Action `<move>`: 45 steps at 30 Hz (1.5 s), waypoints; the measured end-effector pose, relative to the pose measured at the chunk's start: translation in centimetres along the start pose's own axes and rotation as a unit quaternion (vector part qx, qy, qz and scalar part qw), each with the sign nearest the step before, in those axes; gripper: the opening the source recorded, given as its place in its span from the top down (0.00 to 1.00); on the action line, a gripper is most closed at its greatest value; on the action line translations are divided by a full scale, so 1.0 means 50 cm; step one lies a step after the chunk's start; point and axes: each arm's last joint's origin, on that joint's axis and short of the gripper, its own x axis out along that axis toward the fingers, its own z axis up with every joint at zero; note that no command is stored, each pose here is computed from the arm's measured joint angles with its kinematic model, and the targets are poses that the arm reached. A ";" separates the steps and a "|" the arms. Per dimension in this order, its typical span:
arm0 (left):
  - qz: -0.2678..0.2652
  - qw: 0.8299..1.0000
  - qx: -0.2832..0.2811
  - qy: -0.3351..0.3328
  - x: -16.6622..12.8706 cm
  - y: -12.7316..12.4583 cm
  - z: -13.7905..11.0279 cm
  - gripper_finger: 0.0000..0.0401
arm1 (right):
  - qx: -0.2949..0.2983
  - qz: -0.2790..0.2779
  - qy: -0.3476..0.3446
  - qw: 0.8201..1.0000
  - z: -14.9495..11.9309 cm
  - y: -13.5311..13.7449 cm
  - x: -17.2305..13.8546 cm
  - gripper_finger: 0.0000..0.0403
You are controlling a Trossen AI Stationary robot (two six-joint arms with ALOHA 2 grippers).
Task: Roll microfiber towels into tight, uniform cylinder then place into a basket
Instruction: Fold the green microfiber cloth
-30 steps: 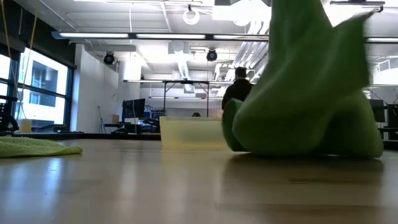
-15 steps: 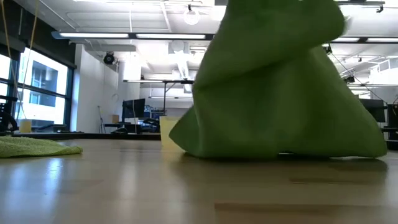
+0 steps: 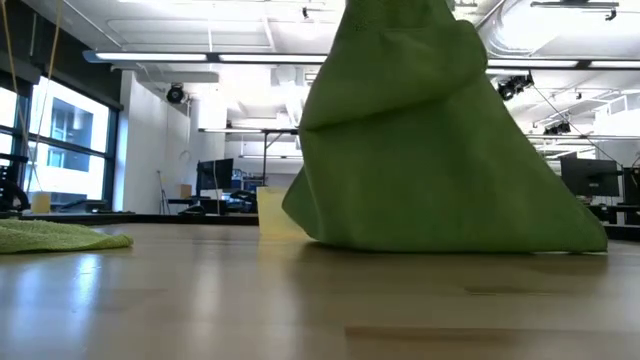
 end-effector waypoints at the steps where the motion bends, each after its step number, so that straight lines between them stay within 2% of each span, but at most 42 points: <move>1: 0.018 0.999 0.030 -0.004 -0.002 0.001 0.003 0.62 | 0.012 0.003 0.001 1.000 0.000 -0.002 0.002 1.00; 5: 0.024 0.995 0.092 0.004 0.030 0.010 -0.008 0.62 | 0.051 0.018 0.004 0.999 0.003 -0.008 0.007 1.00; 7: 0.015 0.996 0.093 0.010 0.056 0.019 -0.020 0.62 | 0.065 0.031 0.006 0.997 0.004 -0.011 0.010 1.00; 11: 0.031 0.997 0.075 0.013 0.096 0.041 -0.032 0.62 | 0.068 0.051 0.012 0.996 0.005 -0.014 0.014 1.00; 21: 0.055 0.990 0.121 -0.038 0.116 0.077 -0.011 0.62 | 0.073 0.074 0.018 0.994 0.009 -0.027 0.020 1.00; 23: 0.050 0.991 0.117 -0.032 0.123 0.086 -0.016 0.62 | 0.071 0.074 0.021 0.995 0.008 -0.028 0.021 1.00; 27: 0.045 0.996 0.075 0.012 0.135 0.102 -0.039 0.62 | 0.068 0.074 0.029 0.995 0.004 -0.030 0.025 1.00; 29: 0.033 0.997 0.056 0.049 0.135 0.099 -0.056 0.62 | 0.066 0.075 0.033 0.994 0.002 -0.029 0.024 1.00; 33: -0.062 0.991 0.040 0.112 0.112 0.057 -0.084 0.62 | 0.060 0.075 0.045 0.994 -0.003 -0.030 0.024 1.00; 36: -0.096 0.988 0.043 0.117 0.090 0.024 -0.084 0.62 | 0.054 0.069 0.049 0.995 -0.004 -0.036 0.027 1.00; 39: -0.060 0.992 0.077 0.081 0.069 0.001 -0.060 0.62 | 0.054 0.061 0.050 0.995 -0.004 -0.041 0.030 1.00; 42: 0.021 0.993 0.112 0.034 0.049 -0.008 -0.022 0.62 | 0.074 0.043 0.067 0.994 -0.011 -0.049 0.032 1.00; 45: 0.088 0.987 0.135 0.020 0.038 -0.011 -0.007 0.62 | 0.090 -0.049 0.105 0.989 -0.034 -0.063 0.028 1.00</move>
